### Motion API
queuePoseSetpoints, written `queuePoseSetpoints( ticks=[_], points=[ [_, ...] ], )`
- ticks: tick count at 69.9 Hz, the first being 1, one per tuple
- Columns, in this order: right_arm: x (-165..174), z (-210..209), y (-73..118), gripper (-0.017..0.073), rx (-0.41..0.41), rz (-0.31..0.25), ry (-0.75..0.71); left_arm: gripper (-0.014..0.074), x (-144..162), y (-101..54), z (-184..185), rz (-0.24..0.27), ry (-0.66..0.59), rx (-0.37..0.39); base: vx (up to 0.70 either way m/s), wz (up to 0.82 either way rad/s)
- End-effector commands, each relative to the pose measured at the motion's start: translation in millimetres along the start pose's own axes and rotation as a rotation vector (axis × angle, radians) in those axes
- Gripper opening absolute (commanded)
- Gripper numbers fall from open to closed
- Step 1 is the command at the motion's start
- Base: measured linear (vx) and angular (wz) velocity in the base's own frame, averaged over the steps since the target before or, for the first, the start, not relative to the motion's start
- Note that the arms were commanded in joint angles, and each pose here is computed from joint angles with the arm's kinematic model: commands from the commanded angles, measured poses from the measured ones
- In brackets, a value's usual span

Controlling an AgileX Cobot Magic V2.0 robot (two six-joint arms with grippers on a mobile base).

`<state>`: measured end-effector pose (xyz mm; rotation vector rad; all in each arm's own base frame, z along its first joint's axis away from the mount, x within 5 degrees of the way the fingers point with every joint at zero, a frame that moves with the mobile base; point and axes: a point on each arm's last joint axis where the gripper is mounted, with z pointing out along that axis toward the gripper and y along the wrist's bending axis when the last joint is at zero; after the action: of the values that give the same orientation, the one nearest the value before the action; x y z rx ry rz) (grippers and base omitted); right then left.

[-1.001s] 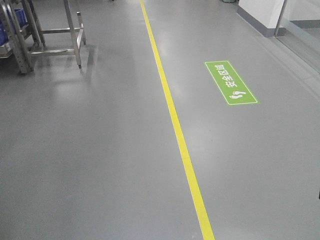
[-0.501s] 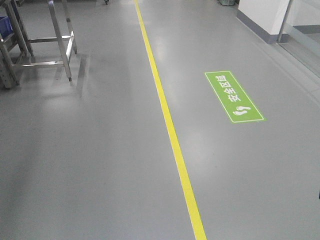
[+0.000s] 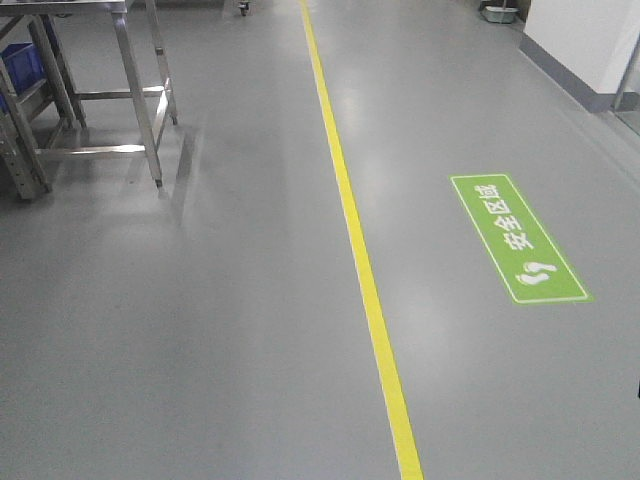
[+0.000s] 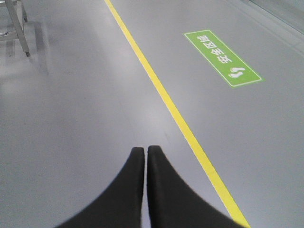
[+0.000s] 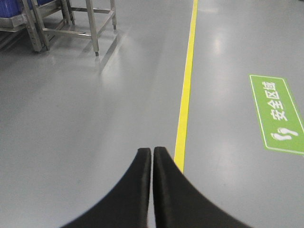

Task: Move and align brake pads A on conveyor
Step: 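Drive along the yellow floor line back toward the steel table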

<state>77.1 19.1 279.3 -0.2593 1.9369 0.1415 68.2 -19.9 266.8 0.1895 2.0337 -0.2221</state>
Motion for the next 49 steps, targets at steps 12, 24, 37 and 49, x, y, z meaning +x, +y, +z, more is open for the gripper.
queuePoseSetpoints(
  ticks=[12,24,37,49],
  points=[
    [-14.1,-2.8,-1.0,-0.0003,0.010,-0.009,-0.088,-0.0006,-13.7,-1.2,-3.2,-0.006,-0.084,0.009,0.53,0.10],
    [-14.1,-2.8,-1.0,-0.0003,0.010,-0.009,-0.088,-0.0006,-13.7,-1.2,-3.2,-0.006,-0.084,0.009,0.56,0.03],
    [-14.1,-2.8,-1.0,-0.0003,0.010,-0.009,-0.088,-0.0006,-13.7,-1.2,-3.2,-0.006,-0.084,0.009,0.58,-0.02],
    [-14.1,-2.8,-1.0,-0.0003,0.010,-0.009,-0.088,-0.0006,-13.7,-1.2,-3.2,-0.006,-0.084,0.009,0.57,-0.02]
  ],
)
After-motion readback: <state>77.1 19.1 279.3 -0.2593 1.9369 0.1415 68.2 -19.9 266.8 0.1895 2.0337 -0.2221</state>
